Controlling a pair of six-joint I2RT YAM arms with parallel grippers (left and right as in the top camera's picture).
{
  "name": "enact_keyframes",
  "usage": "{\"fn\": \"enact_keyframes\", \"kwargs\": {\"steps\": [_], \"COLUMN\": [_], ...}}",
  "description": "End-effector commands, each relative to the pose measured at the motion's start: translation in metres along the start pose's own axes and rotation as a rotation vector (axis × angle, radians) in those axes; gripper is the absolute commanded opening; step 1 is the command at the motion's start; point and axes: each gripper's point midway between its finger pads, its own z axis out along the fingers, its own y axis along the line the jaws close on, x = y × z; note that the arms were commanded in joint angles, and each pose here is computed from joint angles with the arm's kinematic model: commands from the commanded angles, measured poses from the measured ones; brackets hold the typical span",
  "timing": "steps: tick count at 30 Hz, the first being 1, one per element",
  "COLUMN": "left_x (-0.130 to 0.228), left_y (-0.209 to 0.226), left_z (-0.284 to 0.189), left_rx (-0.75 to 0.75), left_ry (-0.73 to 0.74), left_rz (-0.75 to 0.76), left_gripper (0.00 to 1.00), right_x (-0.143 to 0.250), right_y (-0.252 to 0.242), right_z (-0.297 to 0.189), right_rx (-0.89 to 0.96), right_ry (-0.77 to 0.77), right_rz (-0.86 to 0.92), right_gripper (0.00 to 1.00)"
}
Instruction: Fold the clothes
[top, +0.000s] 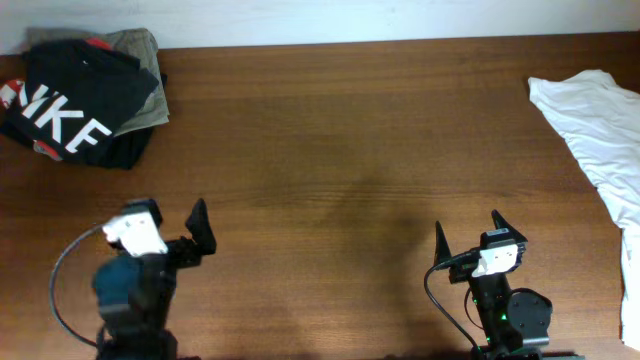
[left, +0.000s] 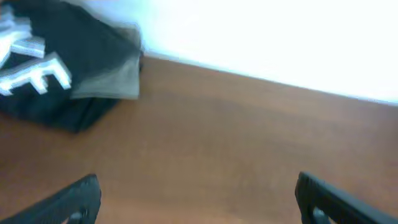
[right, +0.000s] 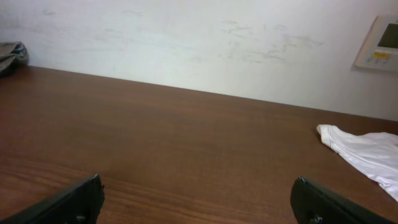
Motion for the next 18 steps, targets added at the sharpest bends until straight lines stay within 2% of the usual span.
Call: {"fn": "enact_keyframes", "kwargs": {"steps": [1,5,14,18], "left_x": [-0.001,0.005,0.015,0.015], "left_y": [0.005,0.011,0.007,-0.01], "left_z": [-0.011,-0.022,-0.023,-0.023], "left_rx": [-0.042,-0.062,-0.012,0.035], "left_ry": [-0.173,-0.303,-0.404,-0.408], "left_rz": [0.04,0.039,0.044,0.234], "left_gripper": [0.99,0.99,0.99,0.99], "right_x": [0.003,0.003,0.003,0.003], "right_y": [0.001,0.001,0.001,0.001], "right_z": [0.0,0.0,0.0,0.0], "right_rx": [-0.001,-0.001,-0.001,-0.001], "right_ry": [0.005,0.005,0.005,0.005], "right_rz": [0.012,0.012,0.012,0.012], "right_gripper": [0.99,0.99,0.99,0.99]}}
